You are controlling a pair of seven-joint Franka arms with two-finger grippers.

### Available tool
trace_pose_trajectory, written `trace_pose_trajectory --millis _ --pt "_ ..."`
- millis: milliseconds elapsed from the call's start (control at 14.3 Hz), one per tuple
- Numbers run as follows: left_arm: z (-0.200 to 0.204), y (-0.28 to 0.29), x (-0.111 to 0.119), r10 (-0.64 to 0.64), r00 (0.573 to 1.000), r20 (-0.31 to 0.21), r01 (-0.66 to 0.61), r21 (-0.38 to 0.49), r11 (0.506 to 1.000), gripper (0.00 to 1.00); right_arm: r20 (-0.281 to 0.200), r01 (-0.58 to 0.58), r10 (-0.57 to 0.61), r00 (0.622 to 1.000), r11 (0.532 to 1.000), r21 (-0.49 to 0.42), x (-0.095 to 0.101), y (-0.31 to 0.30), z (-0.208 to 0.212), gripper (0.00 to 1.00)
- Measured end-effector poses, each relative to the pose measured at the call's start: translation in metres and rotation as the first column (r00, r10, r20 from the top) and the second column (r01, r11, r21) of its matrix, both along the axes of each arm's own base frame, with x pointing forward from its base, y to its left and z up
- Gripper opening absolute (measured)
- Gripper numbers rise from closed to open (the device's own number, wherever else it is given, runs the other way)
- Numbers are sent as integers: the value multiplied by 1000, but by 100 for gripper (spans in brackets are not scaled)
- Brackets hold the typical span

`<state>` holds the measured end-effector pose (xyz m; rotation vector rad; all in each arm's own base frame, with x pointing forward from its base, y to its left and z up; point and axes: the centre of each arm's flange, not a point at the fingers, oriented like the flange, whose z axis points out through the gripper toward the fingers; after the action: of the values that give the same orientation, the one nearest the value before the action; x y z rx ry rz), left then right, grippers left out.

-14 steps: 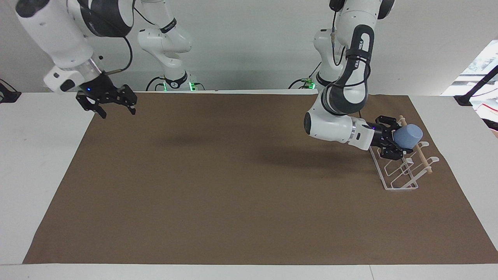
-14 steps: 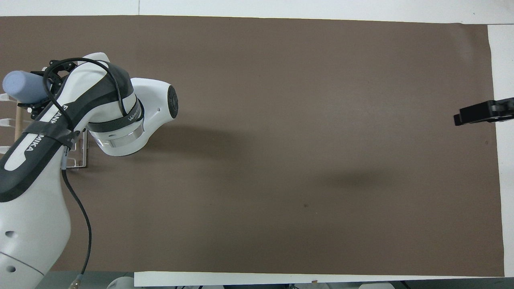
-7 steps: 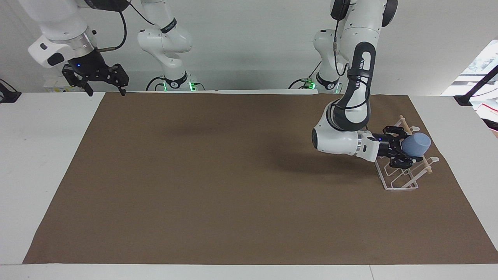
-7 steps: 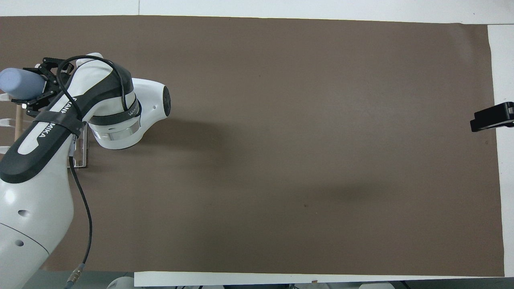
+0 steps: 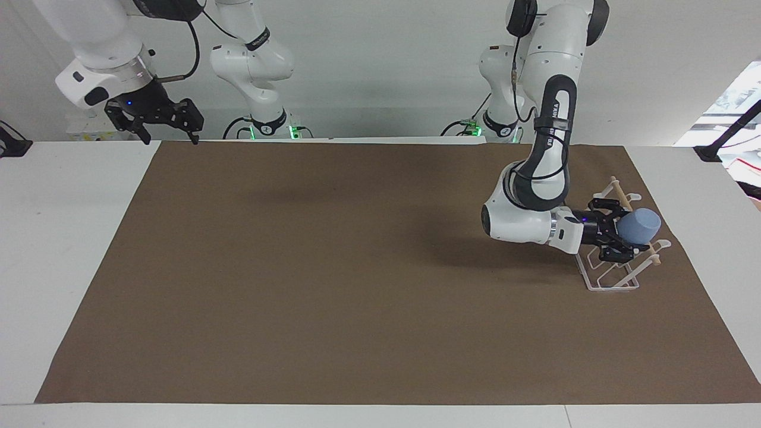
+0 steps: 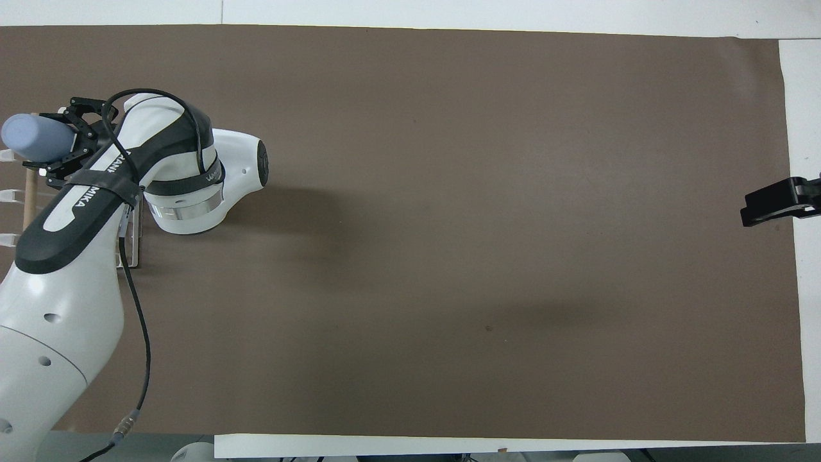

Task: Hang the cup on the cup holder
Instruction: 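Hang the cup on the rack peg with the left gripper while the right gripper retracts, then release the cup and withdraw the left gripper from the rack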

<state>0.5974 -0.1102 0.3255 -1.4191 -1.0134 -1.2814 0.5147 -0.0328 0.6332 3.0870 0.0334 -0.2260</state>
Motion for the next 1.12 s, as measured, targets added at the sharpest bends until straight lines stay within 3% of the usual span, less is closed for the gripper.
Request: trace_pose_trajectory --millis 280,559,769,909,1118 --pt "-8 -4 2 -30 1000 3 30 -30 999 81 -4 5 -5 1000 1000 0 0 -3 -2 100" --pt "-24 9 3 -47 998 -29 45 -79 996 81 -5 5 -5 1000 1000 0 0 -3 -2 100" --pt "-24 13 4 -37 999 -24 35 -86 996 100 -5 5 -5 1000 1000 0 0 -3 -2 100" --pt "-18 12 8 -38 999 -2 38 -91 995 100 -5 5 -5 1000 1000 0 0 -3 -2 100" --pt "17 2 22 -32 997 77 40 -105 994 100 -4 5 -5 1000 1000 0 -1 -3 -2 100"
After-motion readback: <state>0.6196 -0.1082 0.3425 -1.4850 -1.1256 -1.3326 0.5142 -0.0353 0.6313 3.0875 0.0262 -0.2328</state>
